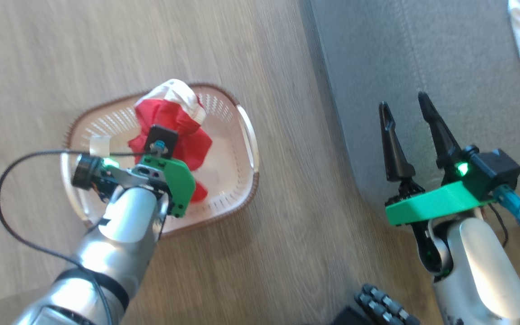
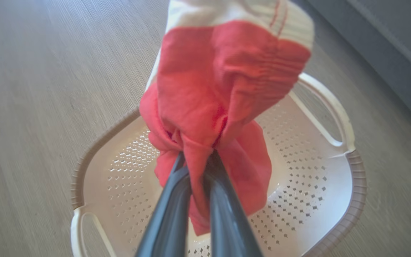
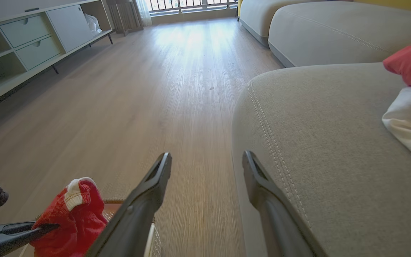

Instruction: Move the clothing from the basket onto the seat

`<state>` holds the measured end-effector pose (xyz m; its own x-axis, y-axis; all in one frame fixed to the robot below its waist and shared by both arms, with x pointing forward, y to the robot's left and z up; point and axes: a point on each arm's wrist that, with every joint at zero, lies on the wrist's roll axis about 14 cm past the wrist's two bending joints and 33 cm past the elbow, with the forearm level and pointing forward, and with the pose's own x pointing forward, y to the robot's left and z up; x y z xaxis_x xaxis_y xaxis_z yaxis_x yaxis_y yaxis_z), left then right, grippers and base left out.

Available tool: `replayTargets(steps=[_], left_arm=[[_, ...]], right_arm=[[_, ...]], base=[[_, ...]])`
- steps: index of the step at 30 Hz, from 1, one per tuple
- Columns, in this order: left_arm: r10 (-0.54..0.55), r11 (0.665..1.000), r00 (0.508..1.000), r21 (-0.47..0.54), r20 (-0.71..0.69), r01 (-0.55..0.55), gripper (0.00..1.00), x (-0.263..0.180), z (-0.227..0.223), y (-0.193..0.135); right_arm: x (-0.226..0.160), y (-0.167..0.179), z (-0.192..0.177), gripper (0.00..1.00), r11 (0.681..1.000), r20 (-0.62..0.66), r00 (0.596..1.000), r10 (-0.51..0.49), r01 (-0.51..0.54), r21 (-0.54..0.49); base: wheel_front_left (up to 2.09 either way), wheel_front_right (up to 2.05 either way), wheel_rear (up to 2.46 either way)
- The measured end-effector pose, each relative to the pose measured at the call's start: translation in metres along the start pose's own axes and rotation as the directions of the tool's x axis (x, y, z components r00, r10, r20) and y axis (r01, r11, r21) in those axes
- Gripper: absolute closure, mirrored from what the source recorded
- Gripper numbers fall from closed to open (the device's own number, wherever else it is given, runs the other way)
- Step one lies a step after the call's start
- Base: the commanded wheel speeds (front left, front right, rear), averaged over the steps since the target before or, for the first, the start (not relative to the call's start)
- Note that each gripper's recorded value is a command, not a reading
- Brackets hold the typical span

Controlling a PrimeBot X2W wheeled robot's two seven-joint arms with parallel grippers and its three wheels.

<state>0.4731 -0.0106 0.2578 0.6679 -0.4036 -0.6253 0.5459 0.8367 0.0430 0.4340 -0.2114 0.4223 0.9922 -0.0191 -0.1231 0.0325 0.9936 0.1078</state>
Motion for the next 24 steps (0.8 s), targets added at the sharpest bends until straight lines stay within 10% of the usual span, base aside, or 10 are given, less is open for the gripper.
replayTargets(steps=[8, 24], left_arm=[[0.043, 0.998, 0.967, -0.063, 0.251, -0.028, 1.00, -0.054, 0.077, -0.004], [0.139, 0.984, 0.730, -0.178, 0.669, -0.023, 1.00, -0.187, 0.191, -0.011]], right_arm=[[-0.022, 0.011, 0.030, 0.00, 1.000, 0.075, 0.997, 0.022, -0.023, 0.017], [-0.063, 0.034, 0.054, 0.00, 0.996, 0.142, 0.987, 0.081, -0.085, 0.021]], base=[[0.00, 0.00, 0.00], [0.00, 0.00, 0.00]])
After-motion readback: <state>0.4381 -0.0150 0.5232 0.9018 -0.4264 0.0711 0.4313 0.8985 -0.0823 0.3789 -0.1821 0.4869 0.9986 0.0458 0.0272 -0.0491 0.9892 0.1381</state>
